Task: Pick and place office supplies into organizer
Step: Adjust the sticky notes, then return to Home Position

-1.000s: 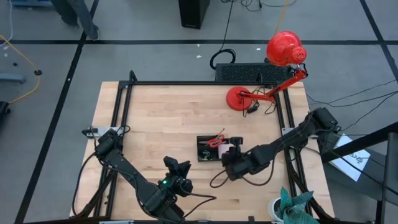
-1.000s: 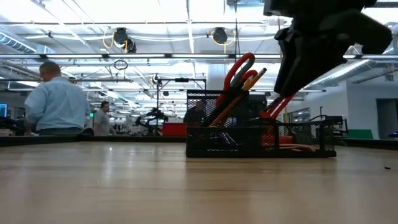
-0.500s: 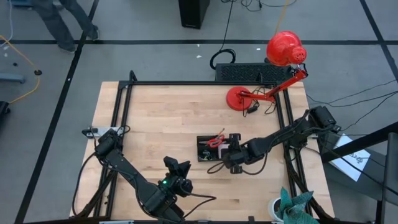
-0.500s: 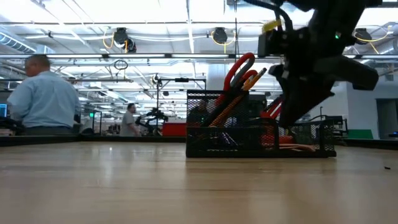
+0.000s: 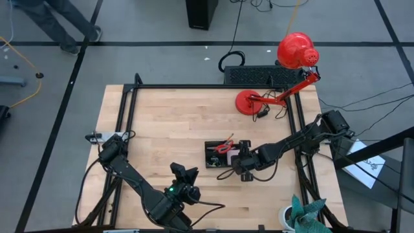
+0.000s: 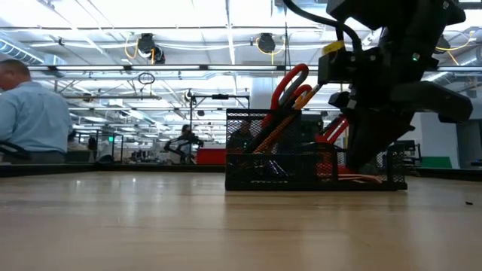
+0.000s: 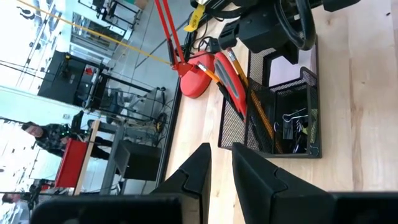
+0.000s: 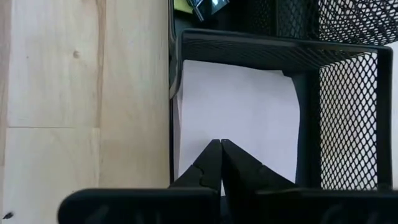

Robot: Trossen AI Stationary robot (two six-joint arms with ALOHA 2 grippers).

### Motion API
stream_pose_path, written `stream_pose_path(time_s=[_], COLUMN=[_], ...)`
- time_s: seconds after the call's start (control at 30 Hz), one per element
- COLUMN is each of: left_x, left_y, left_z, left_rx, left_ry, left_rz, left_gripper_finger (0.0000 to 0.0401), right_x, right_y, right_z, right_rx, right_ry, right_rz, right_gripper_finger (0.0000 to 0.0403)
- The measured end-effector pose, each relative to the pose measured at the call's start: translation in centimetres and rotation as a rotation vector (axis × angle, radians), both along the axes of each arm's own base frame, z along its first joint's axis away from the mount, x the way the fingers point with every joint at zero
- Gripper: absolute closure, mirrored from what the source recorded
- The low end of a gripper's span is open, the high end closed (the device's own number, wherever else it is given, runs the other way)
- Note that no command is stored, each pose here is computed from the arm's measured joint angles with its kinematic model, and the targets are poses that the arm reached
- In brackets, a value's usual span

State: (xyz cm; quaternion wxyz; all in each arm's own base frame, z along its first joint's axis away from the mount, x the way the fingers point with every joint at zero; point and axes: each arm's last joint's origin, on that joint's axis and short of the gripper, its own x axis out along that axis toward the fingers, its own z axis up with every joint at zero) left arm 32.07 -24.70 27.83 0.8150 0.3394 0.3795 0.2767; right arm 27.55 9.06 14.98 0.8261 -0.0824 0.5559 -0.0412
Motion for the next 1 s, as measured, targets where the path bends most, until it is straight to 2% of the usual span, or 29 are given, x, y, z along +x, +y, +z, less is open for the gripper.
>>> stream_pose_path(time_s=[0.3,0.53,0.73,0.9,1.0], left_x=[-0.1,-0.1,0.0,-0.2,-0.8], left_y=[-0.1,-0.1,-0.1,-0.3,-0.3], left_z=[0.0,0.0,0.2,0.2,1.2], left_rx=[-0.005,0.008,0.045,0.103,0.137], left_ry=[-0.006,-0.003,-0.032,0.007,-0.003], left_rz=[0.001,-0.005,-0.012,-0.050,-0.080], left_gripper_finger=[0.0329,0.0329,0.0329,0.0329,0.0329], right_x=[0.0,-0.1,-1.0,-3.2,-4.6], right_y=[0.0,0.1,0.7,0.9,0.7], right_z=[0.0,0.5,4.5,8.6,10.9], right_rx=[0.026,0.001,0.030,0.027,0.048], right_ry=[0.007,-0.020,-0.166,-0.310,-0.397], right_rz=[-0.001,-0.006,0.016,0.071,0.113], right_gripper_finger=[0.0402,0.0402,0.0403,0.0403,0.0403])
